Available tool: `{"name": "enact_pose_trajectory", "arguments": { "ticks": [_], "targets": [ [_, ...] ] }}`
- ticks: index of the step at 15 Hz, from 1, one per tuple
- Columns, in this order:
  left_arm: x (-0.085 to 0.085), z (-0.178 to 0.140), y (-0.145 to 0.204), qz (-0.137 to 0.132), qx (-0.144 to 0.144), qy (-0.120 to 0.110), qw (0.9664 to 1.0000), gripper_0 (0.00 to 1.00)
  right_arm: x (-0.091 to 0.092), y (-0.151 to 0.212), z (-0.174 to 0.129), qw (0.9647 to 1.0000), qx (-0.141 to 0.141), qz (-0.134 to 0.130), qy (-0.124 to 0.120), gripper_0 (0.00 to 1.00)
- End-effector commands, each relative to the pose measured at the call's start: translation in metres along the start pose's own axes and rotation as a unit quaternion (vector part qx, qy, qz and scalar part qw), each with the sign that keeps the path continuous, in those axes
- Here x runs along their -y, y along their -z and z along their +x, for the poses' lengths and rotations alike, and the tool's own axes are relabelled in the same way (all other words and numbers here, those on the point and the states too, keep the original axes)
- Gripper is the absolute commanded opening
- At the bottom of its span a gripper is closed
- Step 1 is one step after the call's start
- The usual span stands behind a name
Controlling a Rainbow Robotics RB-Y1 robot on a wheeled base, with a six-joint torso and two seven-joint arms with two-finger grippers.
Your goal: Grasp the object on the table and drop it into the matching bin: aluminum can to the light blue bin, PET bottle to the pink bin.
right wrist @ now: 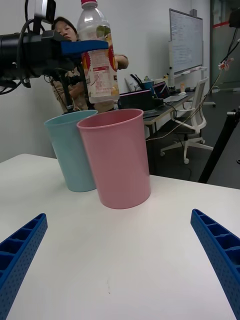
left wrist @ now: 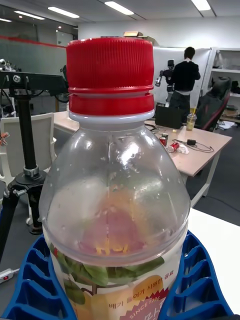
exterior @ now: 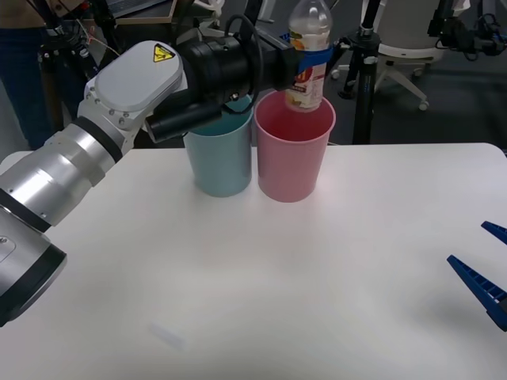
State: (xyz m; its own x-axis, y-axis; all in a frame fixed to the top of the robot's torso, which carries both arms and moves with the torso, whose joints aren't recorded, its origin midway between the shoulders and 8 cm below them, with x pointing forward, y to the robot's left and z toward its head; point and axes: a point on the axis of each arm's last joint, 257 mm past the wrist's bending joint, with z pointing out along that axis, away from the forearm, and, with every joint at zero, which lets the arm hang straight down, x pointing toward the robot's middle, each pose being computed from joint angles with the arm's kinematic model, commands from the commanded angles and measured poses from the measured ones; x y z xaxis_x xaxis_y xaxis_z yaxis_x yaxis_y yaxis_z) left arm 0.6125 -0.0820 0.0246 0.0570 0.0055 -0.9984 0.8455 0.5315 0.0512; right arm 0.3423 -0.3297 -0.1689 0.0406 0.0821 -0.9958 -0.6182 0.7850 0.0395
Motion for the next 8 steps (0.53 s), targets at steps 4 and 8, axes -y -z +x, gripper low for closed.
{"name": "enact_pose_trajectory", "arguments": {
  "ticks": [4, 8],
  "targets": [
    [-0.0038, -0.0027, -0.0003, -0.008, 0.005, -0.036, 0.9993, 1.00, 0.0000, 0.0000, 0.0000, 1.0000, 0.000, 0.000, 0.000, 1.00],
    [-0.0028, -0.0050, -0.0004, -0.007, 0.009, -0.026, 0.9996, 1.00, 0.0000, 0.0000, 0.0000, 1.0000, 0.000, 0.000, 0.000, 1.00]
  ]
}}
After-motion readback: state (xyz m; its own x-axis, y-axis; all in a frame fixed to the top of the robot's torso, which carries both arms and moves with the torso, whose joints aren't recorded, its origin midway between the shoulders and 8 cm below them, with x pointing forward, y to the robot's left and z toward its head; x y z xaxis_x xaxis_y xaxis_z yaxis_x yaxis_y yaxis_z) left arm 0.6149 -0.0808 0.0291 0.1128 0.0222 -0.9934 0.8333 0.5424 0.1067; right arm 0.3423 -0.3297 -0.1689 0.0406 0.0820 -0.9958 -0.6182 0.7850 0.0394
